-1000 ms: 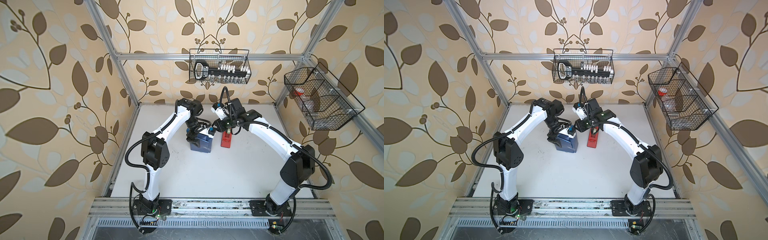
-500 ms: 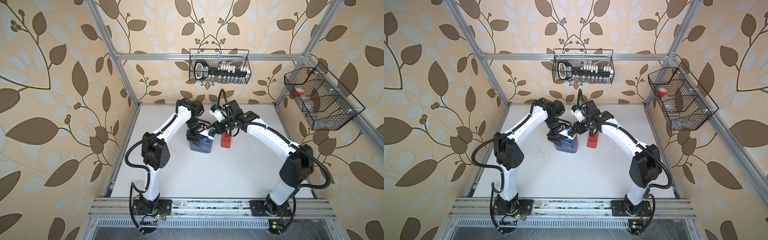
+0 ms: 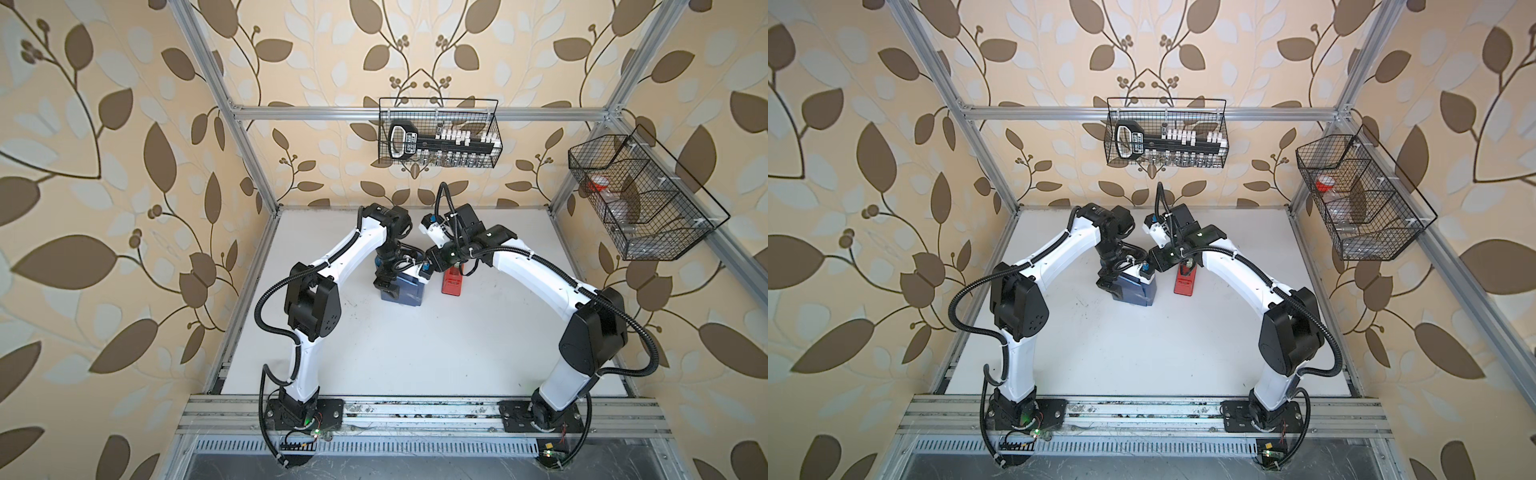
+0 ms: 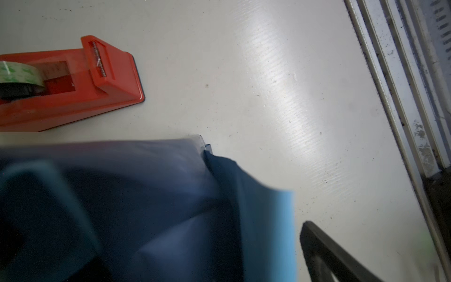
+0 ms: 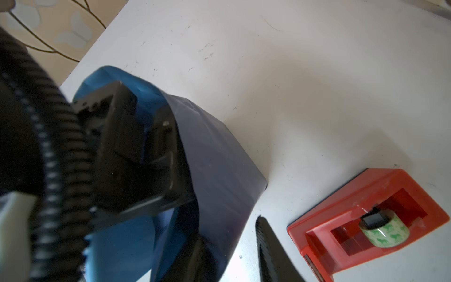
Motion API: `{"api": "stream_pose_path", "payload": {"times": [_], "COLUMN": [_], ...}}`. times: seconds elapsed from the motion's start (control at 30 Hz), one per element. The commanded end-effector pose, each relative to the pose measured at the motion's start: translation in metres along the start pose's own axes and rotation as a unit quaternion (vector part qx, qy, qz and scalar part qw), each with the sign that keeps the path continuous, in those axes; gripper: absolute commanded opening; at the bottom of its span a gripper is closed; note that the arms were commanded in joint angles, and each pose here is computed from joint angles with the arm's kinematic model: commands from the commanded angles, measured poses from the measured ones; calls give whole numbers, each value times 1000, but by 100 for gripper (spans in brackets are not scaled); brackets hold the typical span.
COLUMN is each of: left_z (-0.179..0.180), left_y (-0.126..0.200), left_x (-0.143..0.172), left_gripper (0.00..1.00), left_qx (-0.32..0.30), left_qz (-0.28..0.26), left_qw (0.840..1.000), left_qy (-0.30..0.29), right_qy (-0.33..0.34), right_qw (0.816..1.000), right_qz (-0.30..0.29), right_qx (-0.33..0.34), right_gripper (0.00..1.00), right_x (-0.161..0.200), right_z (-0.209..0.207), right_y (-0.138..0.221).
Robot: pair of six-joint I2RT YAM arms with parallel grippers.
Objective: Wrap a gift box in wrapping paper
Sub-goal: Smooth out the wrapping paper on the gift box.
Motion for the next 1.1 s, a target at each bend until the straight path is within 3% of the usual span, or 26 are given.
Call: {"api": "stream_pose_path", "payload": {"times": [0.0,0.6,0.97,1.07], "left_z": [-16,-21,-29,-29], "left_y": [7,40,41,41], "left_x": [-10,-25,-26,-27], "left_gripper": [96,47,28,12], "left_qx": [27,8,-11,-19], "left_qz": [-4,4,10,11], "left_qw": [1000,1000,1000,1000], "left_qy": [0,15,17,14], "right_qy": [-4,6,33,36], "right_qw": [1000,1000,997,994], "right_qz": [-2,-9,-50,-68], "right_qx": [11,4,-49,-72], "right_gripper": [35,35,35,32], "right_x": [1,2,-31,-41], "right_z": [-8,4,42,50], "right_y": [0,3,31,38]}}
Point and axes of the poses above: each gripper's point midway between its finger pads, its own y axis back along the fingers, its own z axis along the line the jaws close on, x = y × z, the point moved 2 cm from there along y, back along the fingers, and after that the axes turned 9 degrees about -y, right-handed, at the moved point
